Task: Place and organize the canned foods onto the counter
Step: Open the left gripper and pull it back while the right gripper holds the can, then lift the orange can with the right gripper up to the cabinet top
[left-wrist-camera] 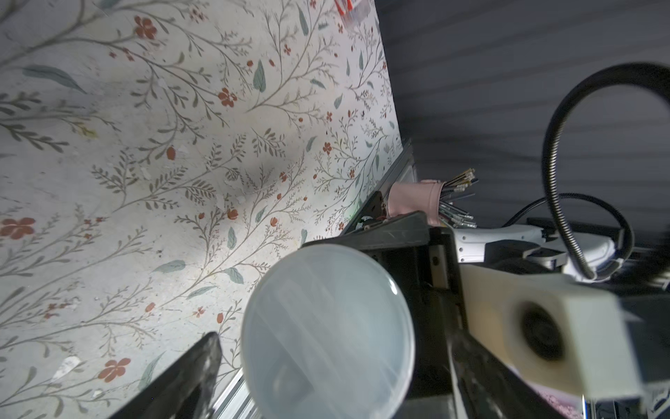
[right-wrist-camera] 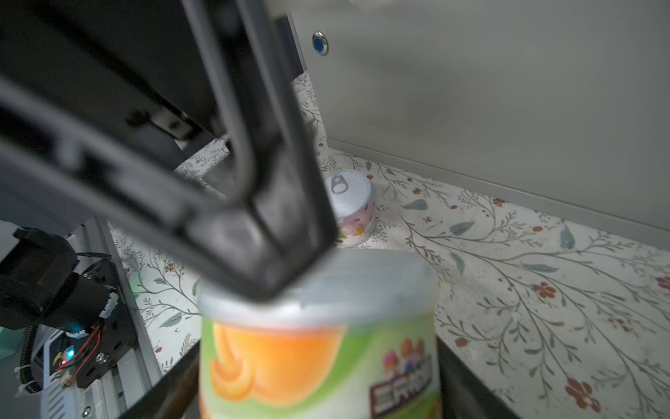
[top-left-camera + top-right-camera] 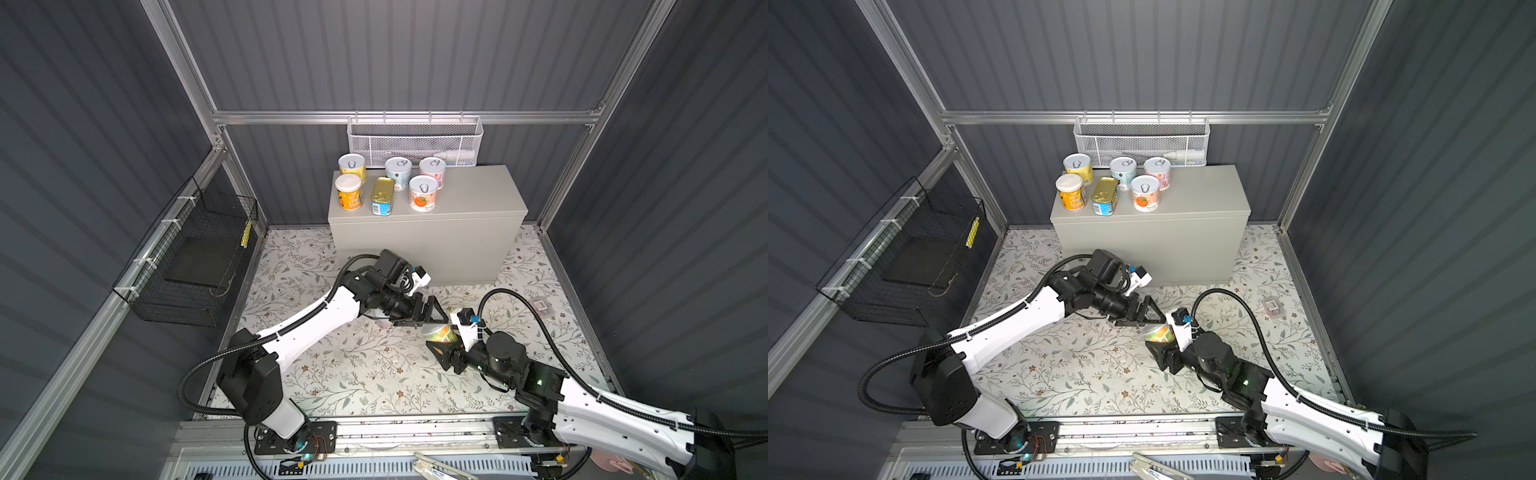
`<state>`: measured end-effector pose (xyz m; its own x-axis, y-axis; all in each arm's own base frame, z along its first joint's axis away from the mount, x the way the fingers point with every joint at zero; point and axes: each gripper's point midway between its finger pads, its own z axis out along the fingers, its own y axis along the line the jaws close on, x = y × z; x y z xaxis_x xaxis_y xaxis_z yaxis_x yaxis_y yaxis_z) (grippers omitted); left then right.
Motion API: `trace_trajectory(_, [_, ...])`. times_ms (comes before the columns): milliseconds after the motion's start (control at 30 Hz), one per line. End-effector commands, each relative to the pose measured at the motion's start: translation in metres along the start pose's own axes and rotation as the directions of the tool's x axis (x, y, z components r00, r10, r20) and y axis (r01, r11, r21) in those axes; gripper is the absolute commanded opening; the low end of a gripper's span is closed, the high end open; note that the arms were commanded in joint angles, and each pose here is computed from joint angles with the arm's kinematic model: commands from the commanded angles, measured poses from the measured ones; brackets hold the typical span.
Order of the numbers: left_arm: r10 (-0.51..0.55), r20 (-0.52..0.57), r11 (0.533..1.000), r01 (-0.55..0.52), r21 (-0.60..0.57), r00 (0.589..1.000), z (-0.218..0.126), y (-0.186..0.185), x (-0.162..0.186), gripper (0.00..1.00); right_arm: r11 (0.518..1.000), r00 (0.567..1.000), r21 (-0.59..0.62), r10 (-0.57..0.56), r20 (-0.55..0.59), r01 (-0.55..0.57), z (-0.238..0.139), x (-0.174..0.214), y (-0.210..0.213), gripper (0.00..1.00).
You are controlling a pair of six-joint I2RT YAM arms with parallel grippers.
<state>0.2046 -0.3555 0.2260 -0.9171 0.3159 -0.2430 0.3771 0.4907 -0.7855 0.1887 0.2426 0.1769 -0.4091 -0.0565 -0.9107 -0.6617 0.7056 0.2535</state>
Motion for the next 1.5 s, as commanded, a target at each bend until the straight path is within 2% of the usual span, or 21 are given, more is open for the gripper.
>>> trace_trajectory(0, [0.008,0.034,1.0,-0.008,-0.004,0.999,-0.008,0.005,-0.003,1.0,0.999,0.995,0.016,0.029,0.1,-0.031,-0.008,-0.028,-0.001,0.59])
trace_trajectory(233, [0.001,0.097,0.999,0.003,-0.041,0.995,-0.022,0.018,-0.012,1.0,0.997,0.993,0.058,0.048,0.106,-0.055,-0.016,-0.029,-0.01,0.59])
trace_trajectory(400, [0.0,0.14,0.994,0.016,-0.109,0.99,-0.03,0.031,-0.006,1.0,0.995,0.992,0.072,0.067,0.109,-0.075,-0.018,-0.025,-0.014,0.6])
trace_trajectory(500, [-0.005,0.202,0.987,0.037,-0.157,0.979,-0.04,0.04,-0.001,1.0,0.994,0.993,0.071,0.07,0.097,-0.077,-0.018,-0.021,-0.014,0.6])
trace_trajectory(667, [0.044,0.389,0.962,0.067,-0.266,0.92,-0.075,0.058,0.006,1.0,0.993,0.992,0.082,0.081,0.092,-0.089,-0.018,-0.018,-0.017,0.6])
trace_trajectory(867, [0.082,0.507,0.899,0.156,-0.409,0.858,-0.11,0.089,0.025,1.0,0.994,0.995,0.084,0.07,0.067,-0.075,-0.014,-0.024,-0.013,0.6])
trace_trajectory(1133, [0.138,0.595,0.853,0.21,-0.477,0.792,-0.136,0.114,0.044,1.0,0.994,0.988,0.059,0.087,0.131,-0.096,-0.013,-0.067,0.0,0.59])
trace_trajectory(1333, [0.16,0.59,0.83,0.215,-0.514,0.792,-0.14,0.125,0.056,1.0,0.988,0.98,0.092,0.107,0.166,-0.123,-0.015,-0.111,0.002,0.61])
trace_trajectory(1467, [0.138,0.589,0.839,0.222,-0.497,0.797,-0.134,0.128,0.059,1.0,0.987,0.972,0.084,0.119,0.203,-0.138,-0.019,-0.142,0.003,0.58])
